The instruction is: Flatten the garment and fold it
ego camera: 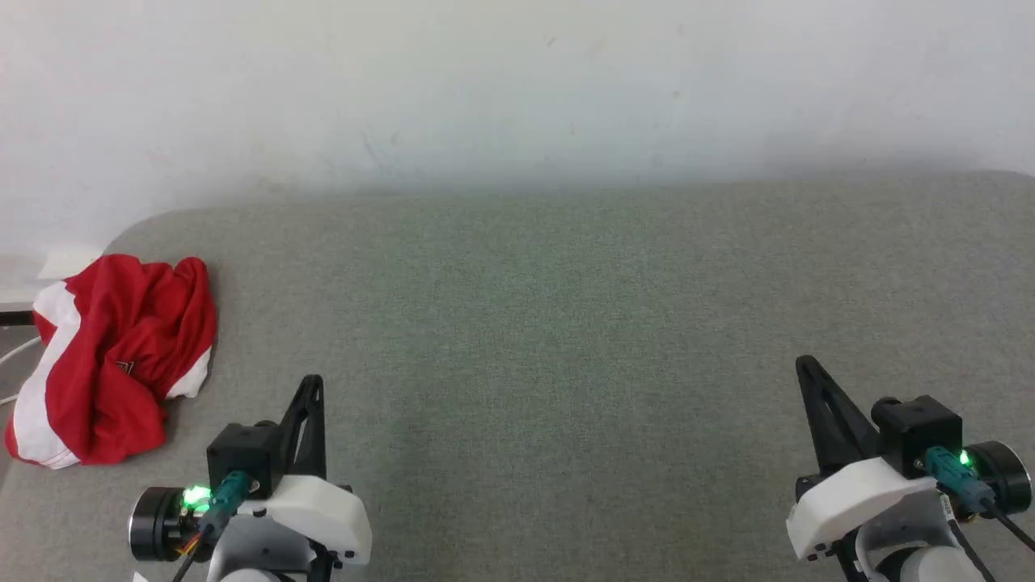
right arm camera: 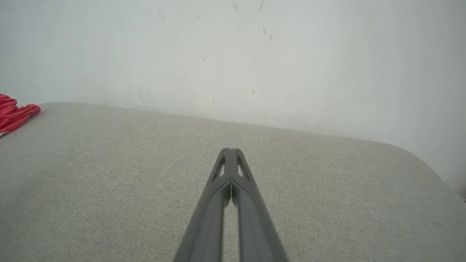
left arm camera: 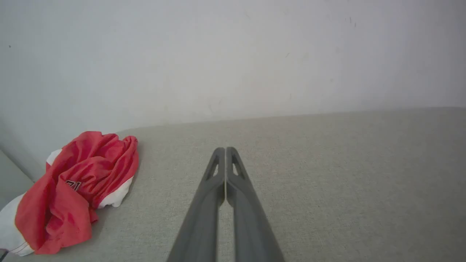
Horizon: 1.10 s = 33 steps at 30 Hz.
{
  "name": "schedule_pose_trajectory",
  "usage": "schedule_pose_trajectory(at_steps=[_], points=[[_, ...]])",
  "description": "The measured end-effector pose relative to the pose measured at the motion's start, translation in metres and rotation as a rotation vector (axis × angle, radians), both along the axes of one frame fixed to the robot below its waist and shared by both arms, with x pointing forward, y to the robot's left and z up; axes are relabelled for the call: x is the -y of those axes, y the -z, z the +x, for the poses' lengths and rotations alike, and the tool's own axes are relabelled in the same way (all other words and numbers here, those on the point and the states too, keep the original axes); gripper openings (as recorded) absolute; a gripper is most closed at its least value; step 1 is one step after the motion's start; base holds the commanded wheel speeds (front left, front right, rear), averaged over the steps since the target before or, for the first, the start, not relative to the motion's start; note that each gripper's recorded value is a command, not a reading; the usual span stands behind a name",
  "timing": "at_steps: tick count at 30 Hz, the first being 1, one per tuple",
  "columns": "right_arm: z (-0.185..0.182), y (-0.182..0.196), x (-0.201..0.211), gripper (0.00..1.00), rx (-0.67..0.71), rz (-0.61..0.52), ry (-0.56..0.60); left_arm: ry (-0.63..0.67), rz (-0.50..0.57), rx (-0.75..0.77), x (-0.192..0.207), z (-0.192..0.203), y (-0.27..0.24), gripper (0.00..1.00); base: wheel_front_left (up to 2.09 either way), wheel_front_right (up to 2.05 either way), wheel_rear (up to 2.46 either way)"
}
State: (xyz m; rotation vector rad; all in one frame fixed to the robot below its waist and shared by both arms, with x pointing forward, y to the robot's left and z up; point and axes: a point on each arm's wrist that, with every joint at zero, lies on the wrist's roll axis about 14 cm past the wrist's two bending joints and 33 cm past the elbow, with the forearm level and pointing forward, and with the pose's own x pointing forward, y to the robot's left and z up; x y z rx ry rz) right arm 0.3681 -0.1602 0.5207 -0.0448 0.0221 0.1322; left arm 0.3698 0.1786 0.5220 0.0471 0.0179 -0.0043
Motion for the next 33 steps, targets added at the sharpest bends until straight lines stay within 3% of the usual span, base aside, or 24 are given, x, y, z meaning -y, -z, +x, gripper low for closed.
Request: schedule_pose_trajectory(at_steps=[33], points=[[0.0,0.0,0.0,0.0,0.0,0.0,0.0,0.0,0.0,0.0,0.0,0.0,0.0,0.0,0.0,0.0,0.0]])
